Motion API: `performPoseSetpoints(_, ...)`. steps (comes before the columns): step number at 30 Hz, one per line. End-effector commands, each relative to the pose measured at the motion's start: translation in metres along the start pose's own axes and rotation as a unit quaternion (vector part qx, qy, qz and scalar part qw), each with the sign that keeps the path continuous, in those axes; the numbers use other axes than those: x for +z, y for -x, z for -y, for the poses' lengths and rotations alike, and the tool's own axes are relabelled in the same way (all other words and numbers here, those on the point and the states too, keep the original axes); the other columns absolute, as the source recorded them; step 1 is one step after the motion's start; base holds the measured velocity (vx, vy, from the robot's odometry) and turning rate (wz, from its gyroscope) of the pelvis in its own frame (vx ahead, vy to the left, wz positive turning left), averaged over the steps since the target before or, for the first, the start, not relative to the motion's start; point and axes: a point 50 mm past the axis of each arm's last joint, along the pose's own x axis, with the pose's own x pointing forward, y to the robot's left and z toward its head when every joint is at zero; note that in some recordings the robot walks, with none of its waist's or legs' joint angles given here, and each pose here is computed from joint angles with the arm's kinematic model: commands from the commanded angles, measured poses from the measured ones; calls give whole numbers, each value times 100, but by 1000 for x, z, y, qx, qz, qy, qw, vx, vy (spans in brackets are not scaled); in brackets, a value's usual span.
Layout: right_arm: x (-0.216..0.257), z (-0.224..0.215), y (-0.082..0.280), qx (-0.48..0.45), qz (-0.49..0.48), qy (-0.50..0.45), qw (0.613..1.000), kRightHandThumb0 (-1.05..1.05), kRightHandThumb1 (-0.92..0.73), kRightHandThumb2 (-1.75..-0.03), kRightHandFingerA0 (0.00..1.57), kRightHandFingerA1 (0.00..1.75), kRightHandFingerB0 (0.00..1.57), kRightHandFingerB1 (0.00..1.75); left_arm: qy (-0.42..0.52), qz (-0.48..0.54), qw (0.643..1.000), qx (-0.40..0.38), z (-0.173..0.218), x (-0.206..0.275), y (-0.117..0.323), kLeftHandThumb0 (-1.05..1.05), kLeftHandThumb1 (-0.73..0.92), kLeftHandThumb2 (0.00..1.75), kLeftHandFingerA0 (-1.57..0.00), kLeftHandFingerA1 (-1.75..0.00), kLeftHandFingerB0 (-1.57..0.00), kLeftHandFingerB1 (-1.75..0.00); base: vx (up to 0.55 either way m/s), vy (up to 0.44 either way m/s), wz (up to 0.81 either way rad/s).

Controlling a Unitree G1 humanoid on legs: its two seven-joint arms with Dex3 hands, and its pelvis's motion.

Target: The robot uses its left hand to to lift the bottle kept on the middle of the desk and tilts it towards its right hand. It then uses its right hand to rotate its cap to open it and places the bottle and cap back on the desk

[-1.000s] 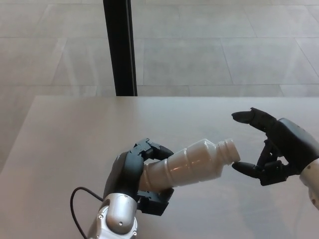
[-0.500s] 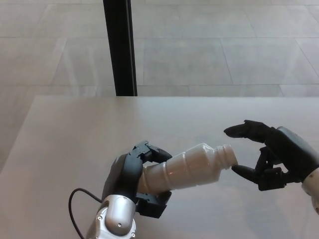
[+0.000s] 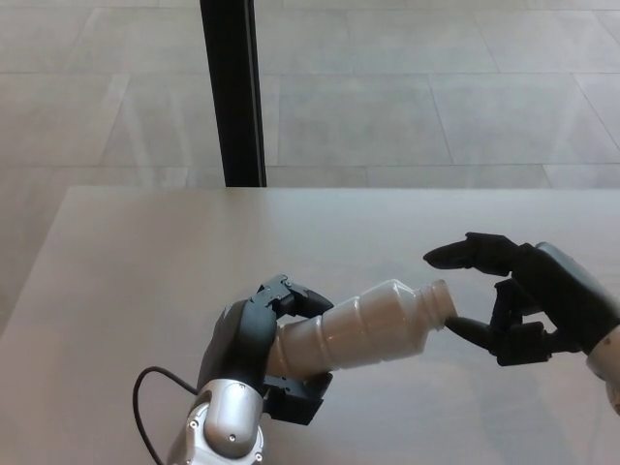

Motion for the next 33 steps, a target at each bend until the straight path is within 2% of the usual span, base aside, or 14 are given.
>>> performPoseSetpoints(1,-2,2,0,1,1,-4,1000,-35,-71,-63,103,130,51,39,-5,10,1000,10,-3,3,-2,8,58,135,-93,-175,-72,-158,0,0,0)
performPoseSetpoints(3,-4,0,0,1,1,-5,1000,-35,-72,-63,103,131,52,39,-4,14,1000,10,-3,4,-2,2,59,136,-106,-175,-80,-142,0,0,0)
performPoseSetpoints(7,-4,-1,0,5,-4,-5,1000,-33,-74,-61,105,134,56,41,2,12,1000,14,-4,4,-2,1,59,136,-106,-175,-80,-142,0,0,0)
performPoseSetpoints(10,-3,0,1,17,-19,7,1000,-32,-74,-69,99,142,83,52,-5,15,1000,14,-3,4,-3,2,59,136,-105,-175,-80,-143,0,0,0)
performPoseSetpoints(12,-4,0,1,20,-23,9,999,-29,-70,-74,98,144,91,56,-11,16,1000,15,-4,5,-3,9,57,135,-91,-175,-72,-158,0,0,0)
performPoseSetpoints(14,-5,-1,1,22,-27,13,999,-24,-66,-80,99,145,92,57,-9,15,1000,16,-4,6,-3,3,60,134,-103,-175,-80,-144,0,0,0)
performPoseSetpoints(17,-6,-1,2,22,-29,14,999,-24,-64,-84,99,147,92,59,-8,17,1000,17,-4,6,-3,8,59,132,-90,-175,-72,-157,0,0,0)
performPoseSetpoints(18,-6,-2,1,26,-33,19,999,-27,-63,-83,99,152,92,66,-11,21,1000,18,-5,8,-3,3,60,131,-104,-175,-79,-142,0,0,0)
performPoseSetpoints(20,-5,-3,1,27,-33,22,999,-27,-63,-83,99,152,92,66,-13,25,999,19,-5,8,-3,3,60,131,-104,-175,-79,-142,0,0,0)
performPoseSetpoints(22,-4,-4,1,24,-31,23,999,-25,-63,-86,99,152,91,73,-11,25,999,20,-5,8,-3,8,58,131,-89,-175,-71,-156,0,0,0)
performPoseSetpoints(23,-4,-4,1,18,-25,24,999,-23,-60,-95,99,154,91,87,-9,22,1000,19,-5,7,-3,0,58,135,-98,-175,-77,-144,0,0,0)
performPoseSetpoints(26,-4,-5,1,15,-23,24,999,-23,-60,-95,99,154,91,87,-8,20,1000,18,-4,7,-3,0,58,135,-98,-175,-77,-144,0,0,0)
performPoseSetpoints(28,-1,-5,2,-7,-17,20,1000,-23,-57,-101,100,150,91,108,-6,21,1000,19,-3,7,-2,8,58,133,-89,-175,-72,-158,0,0,0)
performPoseSetpoints(33,1,-7,3,-45,6,11,999,-21,-55,-99,103,146,92,107,0,24,1000,17,-1,6,-1,7,58,133,-91,-175,-73,-158,0,0,0)
